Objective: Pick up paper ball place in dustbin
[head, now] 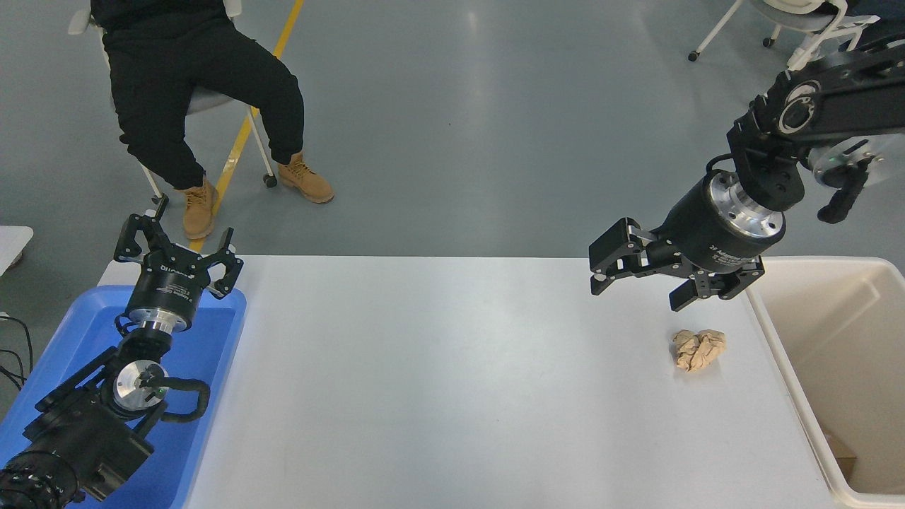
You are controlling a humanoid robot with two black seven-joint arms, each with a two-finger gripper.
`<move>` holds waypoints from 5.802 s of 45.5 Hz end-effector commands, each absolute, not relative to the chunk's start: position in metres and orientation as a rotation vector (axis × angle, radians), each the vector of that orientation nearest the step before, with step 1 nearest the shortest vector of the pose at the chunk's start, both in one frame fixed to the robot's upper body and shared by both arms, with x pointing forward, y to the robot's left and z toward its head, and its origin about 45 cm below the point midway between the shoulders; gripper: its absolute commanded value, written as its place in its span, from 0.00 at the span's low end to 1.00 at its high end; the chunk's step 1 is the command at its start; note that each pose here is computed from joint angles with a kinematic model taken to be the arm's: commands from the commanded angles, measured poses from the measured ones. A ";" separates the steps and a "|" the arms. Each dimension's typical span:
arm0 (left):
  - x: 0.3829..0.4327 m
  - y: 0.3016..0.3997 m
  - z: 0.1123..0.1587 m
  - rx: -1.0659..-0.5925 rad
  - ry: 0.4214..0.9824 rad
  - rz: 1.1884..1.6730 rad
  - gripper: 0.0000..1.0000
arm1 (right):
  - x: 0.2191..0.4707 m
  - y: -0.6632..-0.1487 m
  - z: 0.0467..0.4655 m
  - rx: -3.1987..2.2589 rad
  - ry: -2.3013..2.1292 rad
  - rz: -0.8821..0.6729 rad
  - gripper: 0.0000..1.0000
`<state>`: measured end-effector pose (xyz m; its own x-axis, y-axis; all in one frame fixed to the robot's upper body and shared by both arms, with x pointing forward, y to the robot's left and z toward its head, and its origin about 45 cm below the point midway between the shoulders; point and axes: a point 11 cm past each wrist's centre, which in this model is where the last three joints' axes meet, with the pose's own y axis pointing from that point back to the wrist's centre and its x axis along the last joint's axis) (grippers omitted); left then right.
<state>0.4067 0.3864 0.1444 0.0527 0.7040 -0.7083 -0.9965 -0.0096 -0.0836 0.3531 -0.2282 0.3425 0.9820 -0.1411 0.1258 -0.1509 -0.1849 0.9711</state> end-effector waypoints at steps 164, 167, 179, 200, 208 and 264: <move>0.4069 0.3860 0.1448 -0.682 0.550 1.453 0.99 | 0.373 -0.370 0.084 1.328 -1.023 0.141 0.04; 0.4069 0.3860 0.1448 -0.682 0.550 1.453 0.99 | 0.374 -0.371 0.095 1.340 -1.020 0.134 0.04; 0.4069 0.3860 0.1448 -0.682 0.550 1.453 0.99 | 0.397 -0.370 0.175 1.410 -0.947 0.155 0.04; 0.4069 0.3860 0.1448 -0.682 0.550 1.453 0.99 | 0.427 -0.358 0.318 1.644 -0.802 0.092 0.04; 0.4069 0.3859 0.1448 -0.680 0.550 1.453 0.99 | 0.430 -0.359 0.356 1.667 -0.795 0.137 0.05; 0.4069 0.3861 0.1448 -0.682 0.550 1.453 0.99 | 0.411 -0.534 0.273 1.166 -1.363 0.067 0.03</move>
<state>0.4065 0.3862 0.1444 0.0553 0.7037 -0.7084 -0.9964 -0.0071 -0.0848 0.4282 -0.4888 0.3255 0.4446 -0.5515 0.7059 -0.6786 0.3071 0.6673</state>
